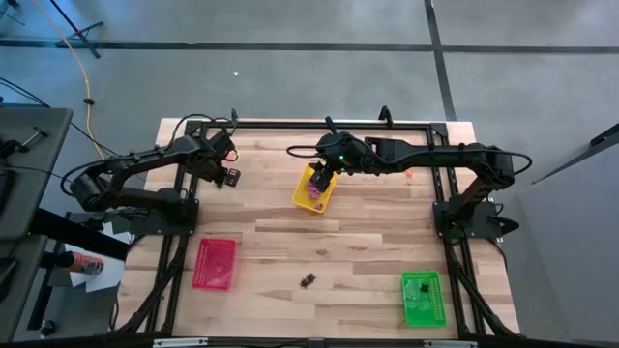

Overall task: Sort Halloween decoration
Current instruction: Put the black spider toy into the green bin

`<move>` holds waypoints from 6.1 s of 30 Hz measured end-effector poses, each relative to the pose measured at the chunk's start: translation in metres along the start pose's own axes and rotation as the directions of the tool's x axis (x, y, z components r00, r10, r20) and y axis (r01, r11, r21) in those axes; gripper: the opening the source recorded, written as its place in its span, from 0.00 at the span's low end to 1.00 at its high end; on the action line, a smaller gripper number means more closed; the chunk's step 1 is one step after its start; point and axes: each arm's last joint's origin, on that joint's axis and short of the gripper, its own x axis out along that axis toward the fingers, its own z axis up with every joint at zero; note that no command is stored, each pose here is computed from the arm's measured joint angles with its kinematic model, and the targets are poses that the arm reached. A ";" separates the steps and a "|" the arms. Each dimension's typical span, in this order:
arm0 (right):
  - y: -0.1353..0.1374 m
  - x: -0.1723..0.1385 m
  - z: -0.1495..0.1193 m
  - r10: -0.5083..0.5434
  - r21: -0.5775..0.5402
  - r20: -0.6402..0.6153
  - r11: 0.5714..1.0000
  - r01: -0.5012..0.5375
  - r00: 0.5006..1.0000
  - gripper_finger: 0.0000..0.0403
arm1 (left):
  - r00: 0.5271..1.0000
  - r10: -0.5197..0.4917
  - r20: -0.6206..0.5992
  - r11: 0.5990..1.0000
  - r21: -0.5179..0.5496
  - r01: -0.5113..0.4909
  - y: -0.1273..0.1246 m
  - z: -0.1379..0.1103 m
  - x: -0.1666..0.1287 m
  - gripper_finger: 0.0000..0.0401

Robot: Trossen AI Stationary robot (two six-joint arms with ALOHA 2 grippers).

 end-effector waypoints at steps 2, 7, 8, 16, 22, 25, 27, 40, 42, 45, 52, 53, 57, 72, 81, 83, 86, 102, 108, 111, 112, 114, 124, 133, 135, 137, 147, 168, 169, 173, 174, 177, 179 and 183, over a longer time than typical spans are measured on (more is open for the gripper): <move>0.000 0.000 0.000 0.000 -0.001 0.000 1.000 0.000 1.000 0.43 | 1.000 0.001 0.000 1.000 -0.021 -0.001 0.000 0.000 0.000 0.26; 0.000 0.000 0.000 0.000 -0.025 0.000 1.000 0.000 1.000 0.43 | 1.000 -0.013 -0.006 0.999 -0.038 0.013 -0.001 -0.001 0.000 0.35; 0.000 0.000 0.000 0.000 -0.026 0.000 1.000 0.000 1.000 0.43 | 1.000 -0.012 -0.004 0.999 -0.042 0.012 -0.001 -0.002 0.002 0.36; 0.000 0.000 0.000 -0.001 -0.026 0.000 1.000 0.001 1.000 0.43 | 0.996 0.052 -0.078 0.931 -0.357 -0.077 0.008 -0.021 0.023 0.41; -0.001 0.000 0.001 0.000 -0.056 0.007 0.998 0.001 1.000 0.43 | 0.999 0.030 -0.040 0.881 -0.471 -0.045 0.007 -0.021 0.028 0.41; -0.001 0.000 0.001 0.000 -0.056 0.010 0.998 0.000 1.000 0.43 | 1.000 0.006 0.000 0.864 -0.504 -0.005 0.005 -0.017 0.029 0.41; -0.001 0.000 0.001 0.000 -0.055 0.010 0.999 0.000 1.000 0.43 | 1.000 -0.009 0.025 0.852 -0.524 0.021 0.004 -0.015 0.029 0.41; -0.001 0.000 0.001 0.000 -0.056 0.010 0.998 0.000 1.000 0.43 | 0.994 -0.007 0.108 0.817 -0.573 0.068 0.001 -0.009 0.029 0.41; -0.001 0.000 0.001 0.001 -0.056 0.010 0.998 0.000 1.000 0.43 | 0.988 -0.028 0.150 0.812 -0.573 0.110 -0.001 -0.004 0.028 0.41; -0.001 0.000 0.001 0.001 -0.056 0.010 0.998 0.000 1.000 0.43 | 0.987 -0.047 0.155 0.811 -0.571 0.128 -0.002 -0.003 0.028 0.41; -0.001 0.000 0.001 0.001 -0.047 0.010 0.999 -0.001 1.000 0.43 | 0.983 -0.013 0.182 0.814 -0.570 0.116 -0.001 -0.001 0.027 0.41; -0.001 0.000 0.001 0.001 -0.047 0.010 0.999 0.000 1.000 0.43 | 0.982 -0.009 0.190 0.818 -0.563 0.116 -0.001 -0.001 0.027 0.41; -0.001 0.000 0.001 0.001 -0.046 0.010 0.999 0.000 1.000 0.43 | 0.976 -0.010 0.220 0.848 -0.515 0.124 -0.002 0.002 0.026 0.41; 0.000 0.000 0.001 0.002 -0.019 0.010 1.000 -0.002 1.000 0.43 | 0.972 -0.044 0.231 0.874 -0.462 0.149 0.006 0.009 0.026 0.41; 0.000 0.000 0.001 0.003 -0.011 0.010 1.000 -0.002 1.000 0.43 | 0.971 -0.024 0.239 0.907 -0.403 0.121 0.007 0.010 0.026 0.41; 0.000 0.000 0.001 0.003 -0.011 0.010 1.000 -0.002 1.000 0.43 | 0.971 -0.029 0.237 0.907 -0.402 0.125 0.007 0.010 0.026 0.41; 0.000 0.000 0.001 0.003 -0.011 0.010 1.000 -0.003 1.000 0.43 | 0.972 -0.044 0.230 0.907 -0.399 0.136 0.007 0.009 0.027 0.39; 0.000 0.000 0.001 0.002 -0.011 0.011 1.000 -0.002 1.000 0.43 | 0.973 -0.022 0.232 0.907 -0.404 0.117 0.011 0.001 0.039 0.29; 0.000 0.000 0.001 0.002 -0.011 0.011 1.000 -0.002 1.000 0.43 | 0.974 -0.027 0.224 0.908 -0.403 0.118 0.011 0.000 0.039 0.24; 0.000 0.000 0.001 0.002 -0.011 0.011 1.000 -0.002 1.000 0.43 | 0.975 -0.024 0.221 0.906 -0.408 0.115 0.011 0.000 0.039 0.18; 0.000 0.000 0.001 0.002 -0.011 0.011 1.000 -0.002 1.000 0.43 | 0.975 -0.023 0.219 0.906 -0.409 0.113 0.011 0.000 0.039 0.16; 0.000 0.000 0.001 0.002 -0.012 0.011 1.000 -0.002 1.000 0.43 | 0.976 -0.020 0.216 0.906 -0.410 0.109 0.011 -0.001 0.039 0.12; 0.000 0.000 0.001 0.002 -0.014 0.011 1.000 -0.002 1.000 0.43 | 0.974 -0.031 0.224 0.905 -0.407 0.122 0.010 0.000 0.039 0.00; 0.000 0.000 0.001 0.002 -0.014 0.011 1.000 -0.002 1.000 0.43 | 0.972 -0.061 0.227 0.927 -0.348 0.140 0.008 0.005 0.033 0.00; 0.000 0.000 0.001 0.002 -0.014 0.011 1.000 -0.002 1.000 0.43 | 0.966 -0.081 0.244 0.931 -0.329 0.161 0.006 0.008 0.029 0.00; 0.000 0.000 0.001 0.002 -0.014 0.011 1.000 -0.002 1.000 0.43 | 0.962 -0.087 0.257 0.929 -0.327 0.172 0.006 0.009 0.024 0.00; 0.000 0.000 0.001 0.002 -0.014 0.010 1.000 -0.002 1.000 0.43 | 0.958 -0.105 0.265 0.948 -0.266 0.177 0.006 0.009 0.016 0.01; 0.000 0.000 0.001 0.002 -0.014 0.010 1.000 -0.002 1.000 0.43 | 0.975 -0.107 0.197 0.958 -0.243 0.154 -0.004 0.005 0.029 0.37; 0.000 0.000 0.001 0.002 -0.014 0.010 1.000 -0.002 1.000 0.43 | 0.976 -0.104 0.190 0.959 -0.241 0.149 -0.005 0.005 0.031 0.37; 0.000 0.000 0.001 0.002 -0.012 0.010 1.000 -0.001 1.000 0.43 | 0.980 -0.088 0.179 0.962 -0.240 0.130 -0.010 0.004 0.034 0.36; 0.000 0.000 0.001 0.002 -0.012 0.010 1.000 -0.001 1.000 0.43 | 0.981 -0.082 0.178 0.964 -0.237 0.124 -0.011 0.004 0.035 0.36; 0.000 0.000 0.001 0.002 -0.012 0.010 1.000 -0.002 1.000 0.43 | 0.981 -0.071 0.181 0.968 -0.226 0.112 -0.014 0.002 0.035 0.36; 0.000 0.000 0.001 0.002 -0.012 0.010 1.000 -0.002 1.000 0.43 | 0.981 -0.073 0.181 0.966 -0.232 0.115 -0.016 0.001 0.035 0.37; 0.000 0.000 0.001 0.001 -0.012 0.011 1.000 -0.001 1.000 0.43 | 0.981 -0.079 0.179 0.963 -0.241 0.121 -0.019 -0.002 0.035 0.36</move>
